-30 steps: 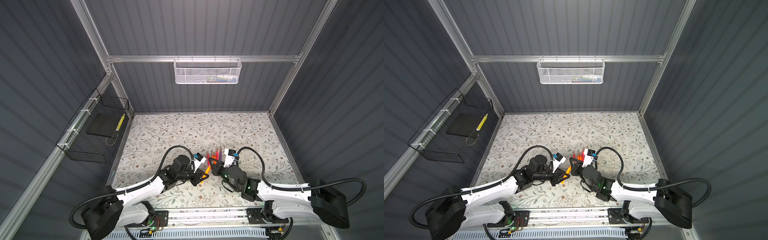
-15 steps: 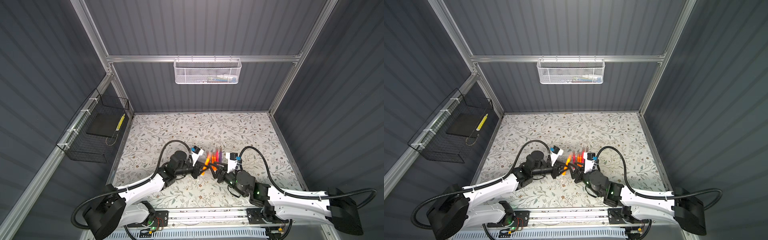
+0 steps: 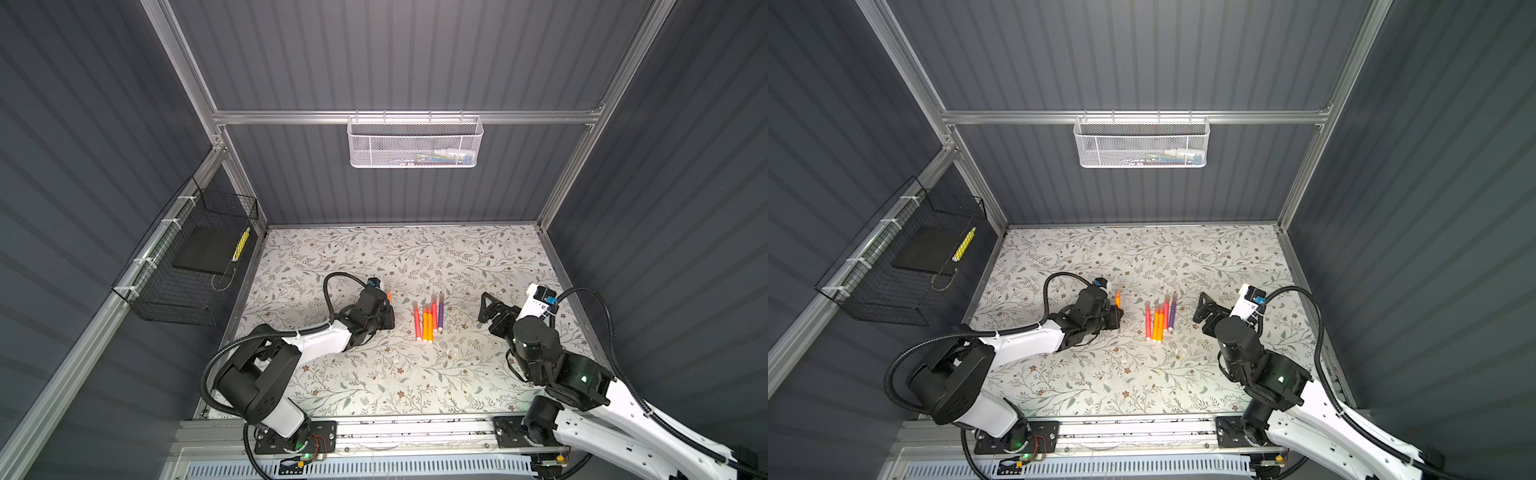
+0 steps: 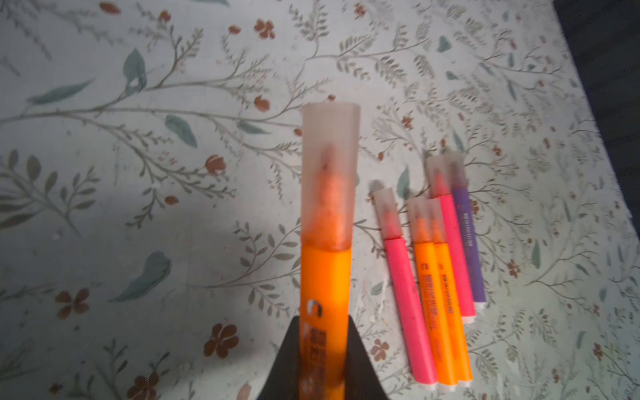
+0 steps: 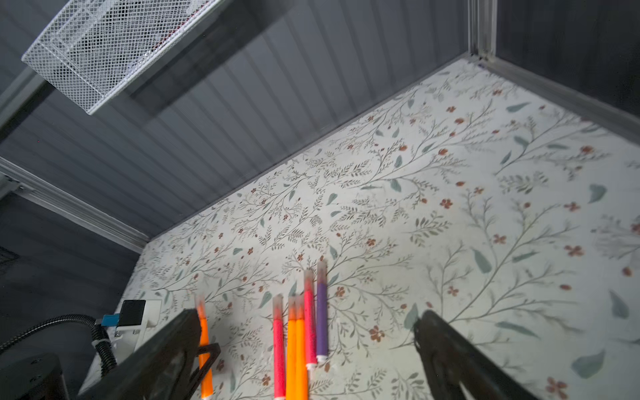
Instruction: Insert the pens into the pen caps
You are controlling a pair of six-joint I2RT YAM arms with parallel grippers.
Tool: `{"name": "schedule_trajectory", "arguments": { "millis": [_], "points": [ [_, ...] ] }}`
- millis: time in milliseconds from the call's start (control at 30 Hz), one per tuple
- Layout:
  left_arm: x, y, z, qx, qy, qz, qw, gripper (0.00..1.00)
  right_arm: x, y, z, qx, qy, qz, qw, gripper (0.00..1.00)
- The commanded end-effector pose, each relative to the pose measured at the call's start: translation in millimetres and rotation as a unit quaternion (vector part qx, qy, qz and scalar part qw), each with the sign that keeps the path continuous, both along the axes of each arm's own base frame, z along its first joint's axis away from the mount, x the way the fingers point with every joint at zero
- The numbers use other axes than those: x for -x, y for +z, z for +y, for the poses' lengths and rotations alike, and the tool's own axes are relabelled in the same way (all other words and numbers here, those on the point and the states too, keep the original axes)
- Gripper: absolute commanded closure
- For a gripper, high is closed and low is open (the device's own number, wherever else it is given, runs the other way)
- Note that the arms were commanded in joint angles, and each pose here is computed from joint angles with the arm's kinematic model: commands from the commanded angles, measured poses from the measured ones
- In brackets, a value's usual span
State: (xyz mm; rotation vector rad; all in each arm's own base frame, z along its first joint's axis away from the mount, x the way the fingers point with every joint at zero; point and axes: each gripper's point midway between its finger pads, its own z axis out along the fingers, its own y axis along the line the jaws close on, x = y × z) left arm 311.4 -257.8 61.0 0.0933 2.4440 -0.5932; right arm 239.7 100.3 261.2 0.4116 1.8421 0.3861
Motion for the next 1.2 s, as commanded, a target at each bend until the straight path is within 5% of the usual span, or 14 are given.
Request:
{"name": "schedule_trajectory", "arguments": {
  "millis": [0,167,333,567,700,1167],
  "points": [
    [-1.0,-7.9,1.4,-0.013,0.030,0.037,0.999,1.00,-3.3,-13.5,3.9,0.098,0.026,0.020,0.995,0.01],
    [3.1,-26.8,-4.0,-0.017,0.027,0.074,0.997,1.00,-16.9,-1.3,29.4,0.111,0.087,-0.050,0.989,0.01],
    [3.6,-39.7,-7.2,-0.043,0.019,0.106,0.993,1.00,-29.1,20.3,27.6,0.163,0.096,-0.055,0.980,0.01],
    [3.7,-55.7,-14.2,-0.052,0.006,0.130,0.990,1.00,-61.0,13.6,-30.0,0.240,-0.028,-0.074,0.968,0.01],
    [3.6,-56.9,-18.5,-0.053,-0.006,0.134,0.990,0.89,-68.7,-23.6,-79.3,0.229,-0.110,-0.033,0.966,0.01],
    [24.5,-47.0,-48.9,-0.056,-0.041,0.120,0.990,0.69,-79.0,-69.3,-137.2,0.295,-0.219,-0.031,0.929,0.01]
  ]
}}
